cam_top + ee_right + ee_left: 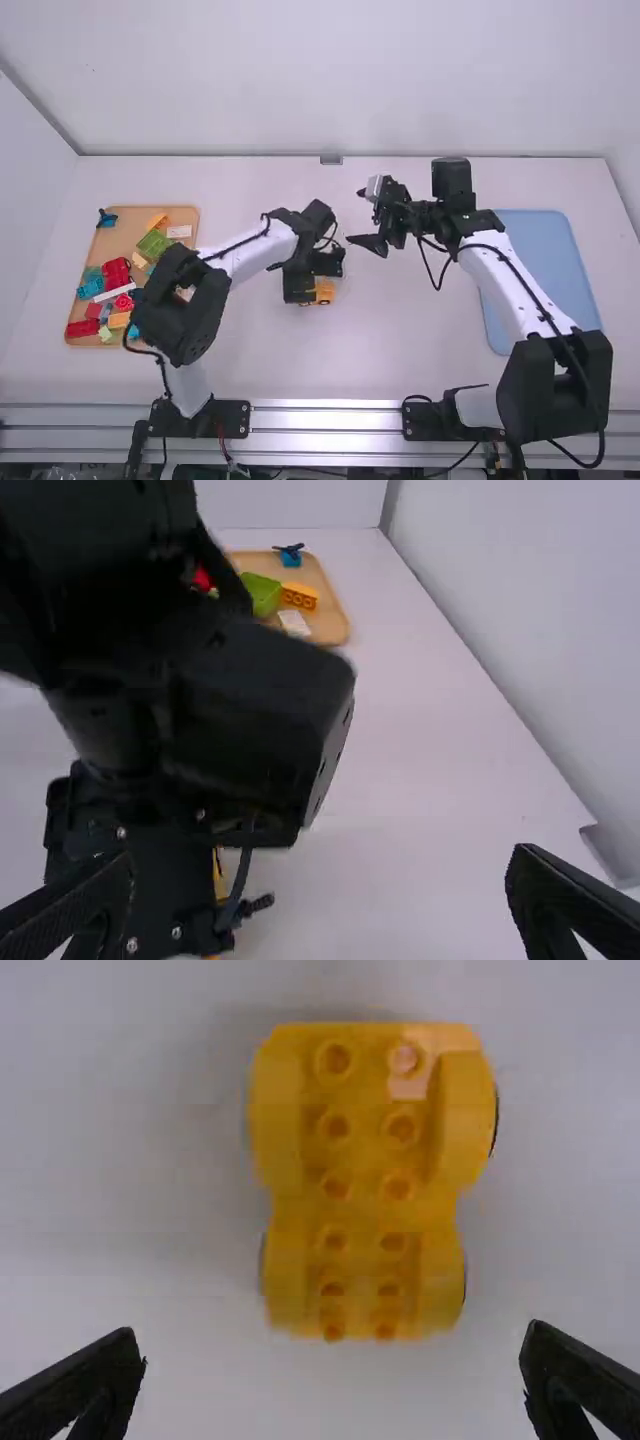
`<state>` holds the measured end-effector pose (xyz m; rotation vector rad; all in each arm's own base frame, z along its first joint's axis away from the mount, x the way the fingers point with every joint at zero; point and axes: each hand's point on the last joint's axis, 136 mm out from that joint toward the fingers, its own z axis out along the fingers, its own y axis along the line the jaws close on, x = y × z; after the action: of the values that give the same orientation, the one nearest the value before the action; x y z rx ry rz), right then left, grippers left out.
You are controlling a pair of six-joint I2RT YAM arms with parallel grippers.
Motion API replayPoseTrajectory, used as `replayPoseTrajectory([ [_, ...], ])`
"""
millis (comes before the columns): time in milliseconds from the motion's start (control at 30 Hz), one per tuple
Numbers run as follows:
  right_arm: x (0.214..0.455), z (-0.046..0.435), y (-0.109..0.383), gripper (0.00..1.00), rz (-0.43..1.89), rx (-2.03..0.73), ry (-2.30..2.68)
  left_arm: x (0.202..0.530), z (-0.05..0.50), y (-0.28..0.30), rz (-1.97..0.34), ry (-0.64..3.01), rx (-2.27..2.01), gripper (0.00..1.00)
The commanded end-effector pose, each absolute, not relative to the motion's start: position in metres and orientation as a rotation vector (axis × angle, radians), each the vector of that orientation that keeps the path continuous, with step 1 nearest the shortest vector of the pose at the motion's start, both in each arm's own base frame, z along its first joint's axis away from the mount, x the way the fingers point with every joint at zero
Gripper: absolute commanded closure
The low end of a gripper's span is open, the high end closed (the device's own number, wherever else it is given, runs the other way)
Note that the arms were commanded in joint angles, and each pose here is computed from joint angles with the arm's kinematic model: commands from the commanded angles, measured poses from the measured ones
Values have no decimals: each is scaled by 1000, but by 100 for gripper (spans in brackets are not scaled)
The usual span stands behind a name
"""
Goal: Assemble lego blocks to make yellow taxi
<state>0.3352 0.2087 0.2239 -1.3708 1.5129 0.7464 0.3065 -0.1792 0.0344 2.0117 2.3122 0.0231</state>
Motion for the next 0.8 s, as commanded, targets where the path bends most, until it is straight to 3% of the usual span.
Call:
replayPoseTrajectory([
  [0,327,228,219,2,778,-1392,1476,328,82,-172,39,2266,1865,1],
  [200,328,226,246,1,765,-1417,1448,372,136,-114,80,2429,1238,1],
  [400,353,232,280,1,813,-1274,1480,402,176,-15,30,2551,259,1],
  [600,362,233,310,1,888,-1233,1433,385,180,75,41,2517,-565,1],
  [767,364,228,327,1,913,-1281,1457,349,171,135,48,2387,-1161,1],
])
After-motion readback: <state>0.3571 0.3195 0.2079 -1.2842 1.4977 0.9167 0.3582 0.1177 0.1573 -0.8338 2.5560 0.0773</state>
